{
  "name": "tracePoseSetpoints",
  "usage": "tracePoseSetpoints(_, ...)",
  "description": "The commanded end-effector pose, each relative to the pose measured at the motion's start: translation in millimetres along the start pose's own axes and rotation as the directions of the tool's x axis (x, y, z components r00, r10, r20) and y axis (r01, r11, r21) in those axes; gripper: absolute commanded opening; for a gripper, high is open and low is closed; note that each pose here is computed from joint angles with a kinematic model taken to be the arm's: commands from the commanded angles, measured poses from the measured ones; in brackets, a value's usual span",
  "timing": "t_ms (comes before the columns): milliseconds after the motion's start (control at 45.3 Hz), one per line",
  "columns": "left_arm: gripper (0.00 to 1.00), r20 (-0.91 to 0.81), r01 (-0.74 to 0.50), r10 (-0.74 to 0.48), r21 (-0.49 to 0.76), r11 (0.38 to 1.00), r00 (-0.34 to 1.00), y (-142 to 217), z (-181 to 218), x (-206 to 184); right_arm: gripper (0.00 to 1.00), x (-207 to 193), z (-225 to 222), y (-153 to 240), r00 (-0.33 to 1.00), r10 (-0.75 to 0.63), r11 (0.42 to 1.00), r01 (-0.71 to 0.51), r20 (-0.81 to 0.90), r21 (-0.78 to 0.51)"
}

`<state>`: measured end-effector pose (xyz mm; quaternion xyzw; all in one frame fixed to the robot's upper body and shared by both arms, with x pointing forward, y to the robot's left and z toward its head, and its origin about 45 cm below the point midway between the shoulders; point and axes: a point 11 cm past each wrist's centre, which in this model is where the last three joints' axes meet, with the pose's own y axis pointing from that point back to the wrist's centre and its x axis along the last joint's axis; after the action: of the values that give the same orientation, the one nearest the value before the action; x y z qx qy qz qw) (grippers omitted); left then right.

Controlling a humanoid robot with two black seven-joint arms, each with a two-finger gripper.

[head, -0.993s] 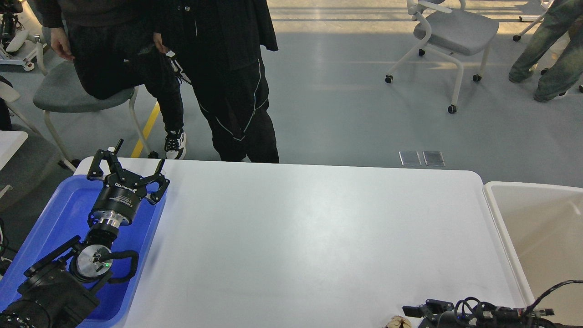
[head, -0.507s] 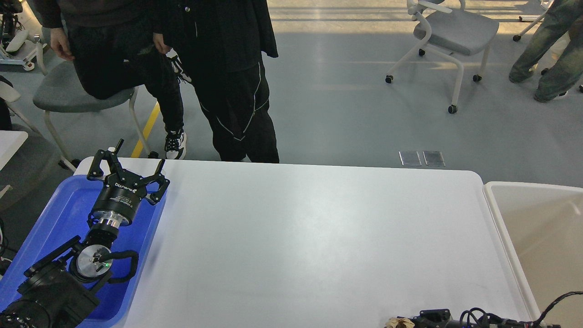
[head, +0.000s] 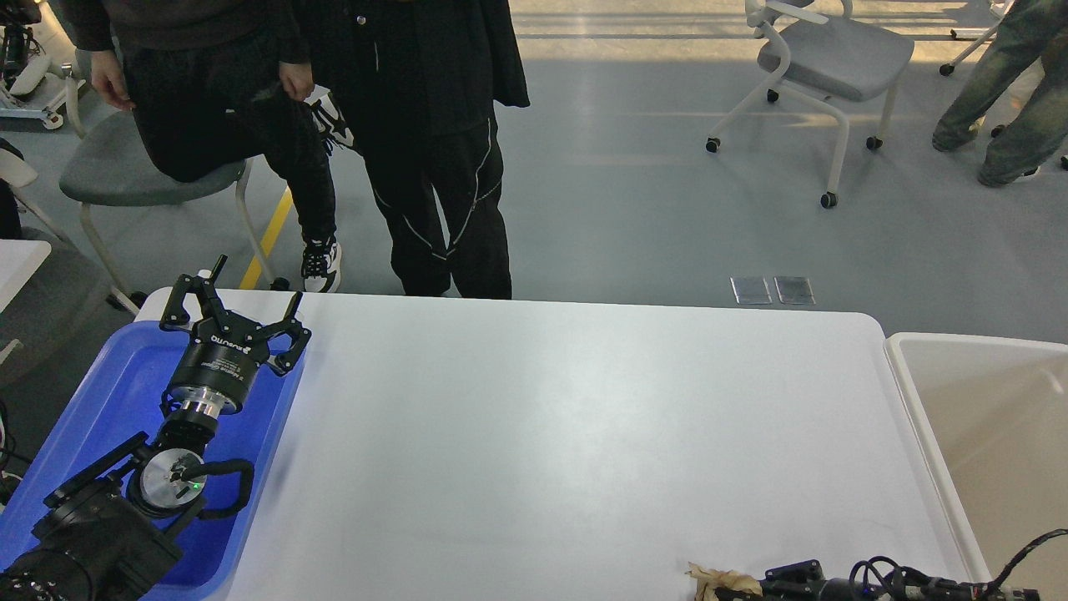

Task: Tidy desktop
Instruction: 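Close the right gripper on the crumpled tan paper, then lift the paper with the right gripper and carry it toward the white bin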

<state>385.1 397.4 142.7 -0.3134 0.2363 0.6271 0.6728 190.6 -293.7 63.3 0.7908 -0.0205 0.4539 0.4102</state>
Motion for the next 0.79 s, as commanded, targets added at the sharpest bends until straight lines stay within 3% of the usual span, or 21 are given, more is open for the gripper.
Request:
tracePoseSetpoints(0,1.00,0.000,0.000,0.000,0.000,1.000,1.000,0,0,0,0.00,31,14,18,0.999,0.046,0.998,-0.045,0.002,-0.033)
tracePoseSetpoints(353,1.00,0.000,0.000,0.000,-0.001,1.000,1.000,0,0,0,0.00,129,42,79,0.994,0.108,0.986,-0.111,-0.026,-0.126)
tracePoseSetpoints(772,1.00,0.000,-0.002,0.002,-0.001,1.000,1.000,0,0,0,0.00,262,47,140,0.979,0.205,0.962,-0.199,0.010,-0.189)
